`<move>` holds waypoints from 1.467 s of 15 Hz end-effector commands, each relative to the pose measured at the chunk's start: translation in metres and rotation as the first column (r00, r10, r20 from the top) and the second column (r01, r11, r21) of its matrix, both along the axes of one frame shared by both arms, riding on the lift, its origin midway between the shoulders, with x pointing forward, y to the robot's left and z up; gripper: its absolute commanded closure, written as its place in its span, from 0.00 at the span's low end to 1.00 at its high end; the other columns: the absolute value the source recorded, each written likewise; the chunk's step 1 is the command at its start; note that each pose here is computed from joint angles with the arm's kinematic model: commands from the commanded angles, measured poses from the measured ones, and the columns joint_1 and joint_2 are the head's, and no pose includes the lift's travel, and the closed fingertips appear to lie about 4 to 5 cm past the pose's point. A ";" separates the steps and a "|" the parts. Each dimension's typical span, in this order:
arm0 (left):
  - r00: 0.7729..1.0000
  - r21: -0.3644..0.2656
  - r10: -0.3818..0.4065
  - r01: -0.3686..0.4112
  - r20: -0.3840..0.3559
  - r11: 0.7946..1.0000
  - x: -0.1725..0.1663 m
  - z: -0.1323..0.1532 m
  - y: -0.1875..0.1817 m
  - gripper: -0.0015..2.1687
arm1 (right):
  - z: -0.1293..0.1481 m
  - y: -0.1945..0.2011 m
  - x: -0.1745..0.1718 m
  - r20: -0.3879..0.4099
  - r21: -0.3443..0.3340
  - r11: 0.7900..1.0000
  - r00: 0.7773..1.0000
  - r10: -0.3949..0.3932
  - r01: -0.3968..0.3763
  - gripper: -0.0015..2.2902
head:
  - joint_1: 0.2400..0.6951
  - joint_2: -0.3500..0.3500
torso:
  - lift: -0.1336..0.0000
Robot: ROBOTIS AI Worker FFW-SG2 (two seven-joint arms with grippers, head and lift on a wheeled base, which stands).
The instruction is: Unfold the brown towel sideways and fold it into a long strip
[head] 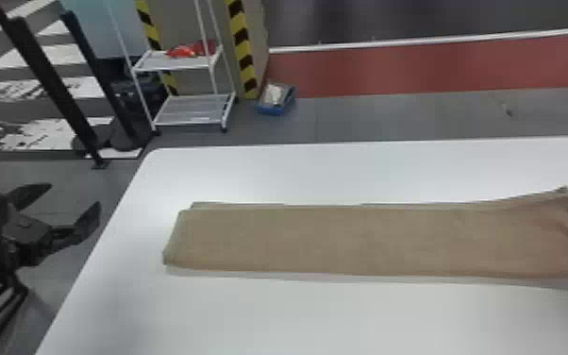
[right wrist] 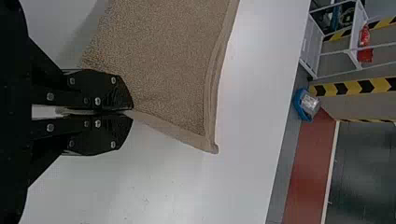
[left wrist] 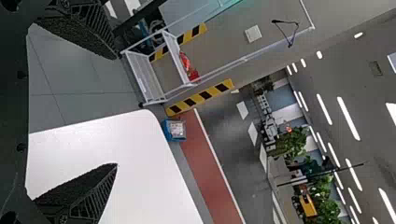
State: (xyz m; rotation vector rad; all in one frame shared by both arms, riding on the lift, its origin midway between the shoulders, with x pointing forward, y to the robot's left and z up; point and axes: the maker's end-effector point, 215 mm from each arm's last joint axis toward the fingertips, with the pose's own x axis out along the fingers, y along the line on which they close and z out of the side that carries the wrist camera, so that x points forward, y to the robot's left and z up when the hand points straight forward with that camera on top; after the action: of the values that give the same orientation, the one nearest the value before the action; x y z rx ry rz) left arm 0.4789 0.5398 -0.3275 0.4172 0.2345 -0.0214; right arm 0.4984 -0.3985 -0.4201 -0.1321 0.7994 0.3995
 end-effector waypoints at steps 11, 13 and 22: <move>0.972 -0.256 0.049 0.012 0.229 0.967 -0.043 0.003 -0.035 0.03 | 0.062 0.031 -0.075 0.372 0.083 0.959 0.884 -0.283 0.272 0.03 | 1.00 0.72 | 0.06; 0.959 -0.258 0.021 0.055 0.282 0.965 -0.048 0.005 -0.053 0.03 | 0.074 0.060 -0.075 0.503 0.039 0.972 0.836 -0.218 0.231 0.03 | 1.00 0.74 | 0.06; 0.972 -0.392 -0.044 0.135 0.232 0.910 -0.051 -0.021 -0.141 0.04 | 0.075 0.189 -0.082 0.696 0.136 0.970 0.678 -0.238 0.201 0.04 | 1.00 0.85 | 0.06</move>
State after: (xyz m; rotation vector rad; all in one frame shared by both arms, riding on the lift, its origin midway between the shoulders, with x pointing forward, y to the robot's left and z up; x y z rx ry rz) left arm 0.4279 0.4139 -0.3467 0.0206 -0.0134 -0.0923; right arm 0.4171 -0.2242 -0.3407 -0.1460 0.0214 0.0888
